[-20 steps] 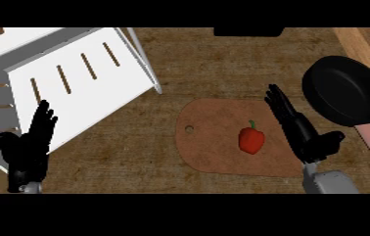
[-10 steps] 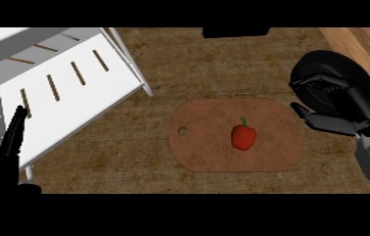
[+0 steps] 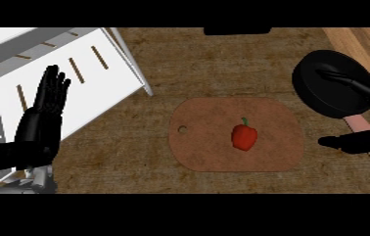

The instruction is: Pick the bell pepper from the cutting board and place it in the pot

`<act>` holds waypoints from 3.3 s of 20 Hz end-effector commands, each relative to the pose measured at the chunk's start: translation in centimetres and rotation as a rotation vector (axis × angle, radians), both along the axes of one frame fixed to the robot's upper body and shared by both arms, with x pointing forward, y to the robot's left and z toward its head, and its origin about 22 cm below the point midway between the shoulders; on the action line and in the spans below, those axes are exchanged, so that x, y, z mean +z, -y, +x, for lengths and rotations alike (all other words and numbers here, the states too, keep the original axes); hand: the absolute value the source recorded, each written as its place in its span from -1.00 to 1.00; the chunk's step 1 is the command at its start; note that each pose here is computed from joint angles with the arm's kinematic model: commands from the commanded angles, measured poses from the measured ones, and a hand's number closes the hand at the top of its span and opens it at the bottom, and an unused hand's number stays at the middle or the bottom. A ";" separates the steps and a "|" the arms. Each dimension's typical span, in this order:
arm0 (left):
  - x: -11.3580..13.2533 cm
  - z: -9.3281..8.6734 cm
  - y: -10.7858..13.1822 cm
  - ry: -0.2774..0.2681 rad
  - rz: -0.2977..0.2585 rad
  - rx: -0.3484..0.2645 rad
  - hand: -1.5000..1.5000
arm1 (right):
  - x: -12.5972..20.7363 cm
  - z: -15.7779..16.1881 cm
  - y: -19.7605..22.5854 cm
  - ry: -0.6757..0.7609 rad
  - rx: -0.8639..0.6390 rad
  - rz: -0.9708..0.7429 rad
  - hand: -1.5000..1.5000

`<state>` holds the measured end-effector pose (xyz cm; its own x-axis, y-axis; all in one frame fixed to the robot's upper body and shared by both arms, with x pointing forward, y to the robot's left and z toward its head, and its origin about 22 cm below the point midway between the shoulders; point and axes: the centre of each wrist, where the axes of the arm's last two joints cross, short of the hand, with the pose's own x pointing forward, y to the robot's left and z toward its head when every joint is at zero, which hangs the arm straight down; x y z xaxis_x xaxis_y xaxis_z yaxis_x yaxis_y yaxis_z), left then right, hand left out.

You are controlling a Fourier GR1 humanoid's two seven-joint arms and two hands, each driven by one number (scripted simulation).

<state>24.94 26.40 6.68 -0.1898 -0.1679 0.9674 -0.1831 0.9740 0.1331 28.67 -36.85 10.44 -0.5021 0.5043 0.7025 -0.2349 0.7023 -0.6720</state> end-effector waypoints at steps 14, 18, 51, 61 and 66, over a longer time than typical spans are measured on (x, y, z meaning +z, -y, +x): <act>1.8 6.0 -0.9 0.003 -0.125 -0.091 0.00 | 2.9 -1.3 -8.5 -0.200 0.016 -0.521 -1.00; 2.7 5.7 -2.4 0.011 -0.111 -0.084 0.00 | -1.4 -2.0 -8.5 -0.270 0.002 -0.554 -1.00; 2.8 6.1 0.1 -0.001 -0.119 -0.055 0.00 | -9.7 0.3 -15.0 -0.275 -0.008 -0.620 -1.00; 1.9 5.9 -0.1 -0.019 -0.103 -0.096 0.00 | -13.6 -0.7 -17.0 -0.244 0.164 -0.644 1.00; 1.3 5.1 -0.5 -0.007 -0.103 -0.079 0.00 | -13.5 1.1 -16.6 -0.148 0.162 -0.611 1.00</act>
